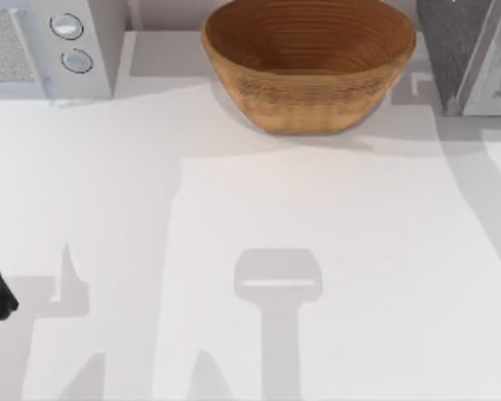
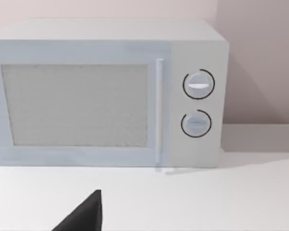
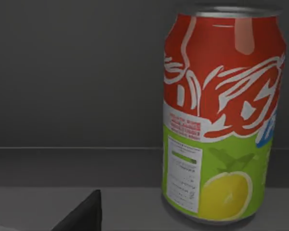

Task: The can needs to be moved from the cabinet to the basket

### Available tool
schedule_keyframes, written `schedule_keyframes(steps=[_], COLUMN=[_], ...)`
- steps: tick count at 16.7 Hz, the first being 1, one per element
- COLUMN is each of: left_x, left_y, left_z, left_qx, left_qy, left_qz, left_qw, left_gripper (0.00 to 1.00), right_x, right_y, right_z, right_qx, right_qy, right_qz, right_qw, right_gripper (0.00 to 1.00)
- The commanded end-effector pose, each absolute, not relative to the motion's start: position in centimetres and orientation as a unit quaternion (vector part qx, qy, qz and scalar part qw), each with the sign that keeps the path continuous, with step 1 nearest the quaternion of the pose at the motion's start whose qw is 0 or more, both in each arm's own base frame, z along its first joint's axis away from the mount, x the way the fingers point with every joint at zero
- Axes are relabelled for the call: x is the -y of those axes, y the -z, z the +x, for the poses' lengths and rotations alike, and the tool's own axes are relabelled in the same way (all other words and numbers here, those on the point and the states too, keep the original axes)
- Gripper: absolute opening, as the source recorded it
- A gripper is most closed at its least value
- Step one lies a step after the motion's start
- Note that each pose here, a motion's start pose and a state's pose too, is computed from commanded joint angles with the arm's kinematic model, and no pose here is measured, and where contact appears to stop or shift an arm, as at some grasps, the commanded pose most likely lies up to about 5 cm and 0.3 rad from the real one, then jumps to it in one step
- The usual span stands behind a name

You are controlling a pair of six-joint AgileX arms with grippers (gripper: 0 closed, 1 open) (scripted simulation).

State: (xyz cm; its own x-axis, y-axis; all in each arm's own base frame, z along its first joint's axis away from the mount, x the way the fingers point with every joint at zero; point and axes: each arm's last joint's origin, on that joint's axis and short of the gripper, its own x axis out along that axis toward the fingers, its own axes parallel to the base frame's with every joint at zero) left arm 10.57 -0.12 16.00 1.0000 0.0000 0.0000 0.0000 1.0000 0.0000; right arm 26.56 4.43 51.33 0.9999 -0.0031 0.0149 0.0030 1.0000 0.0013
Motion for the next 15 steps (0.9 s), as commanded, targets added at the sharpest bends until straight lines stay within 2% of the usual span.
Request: schedule_keyframes(steps=[5,12,15], left_x=[0.1,0.1,0.1], left_y=[-16.0,-16.0,-16.0], left_z=[10.6,10.6,10.6], left_qx=[0.000,0.000,0.000], left_qy=[0.000,0.000,0.000], left_qz=[0.000,0.000,0.000], left_qw=[1.000,1.000,1.000], left_gripper=[1.00,1.00,1.00], right_x=[-4.1,-3.9,-3.8], right_y=[-50.5,-50.7,-50.9], right_z=[31.3,32.3,34.1], right_qx=[-0.002,0.003,0.005], right_qy=[0.003,0.003,0.004], right_qz=[-0.002,-0.001,-0.001], right_qw=[1.000,1.000,1.000], right_gripper=[1.00,1.00,1.00])
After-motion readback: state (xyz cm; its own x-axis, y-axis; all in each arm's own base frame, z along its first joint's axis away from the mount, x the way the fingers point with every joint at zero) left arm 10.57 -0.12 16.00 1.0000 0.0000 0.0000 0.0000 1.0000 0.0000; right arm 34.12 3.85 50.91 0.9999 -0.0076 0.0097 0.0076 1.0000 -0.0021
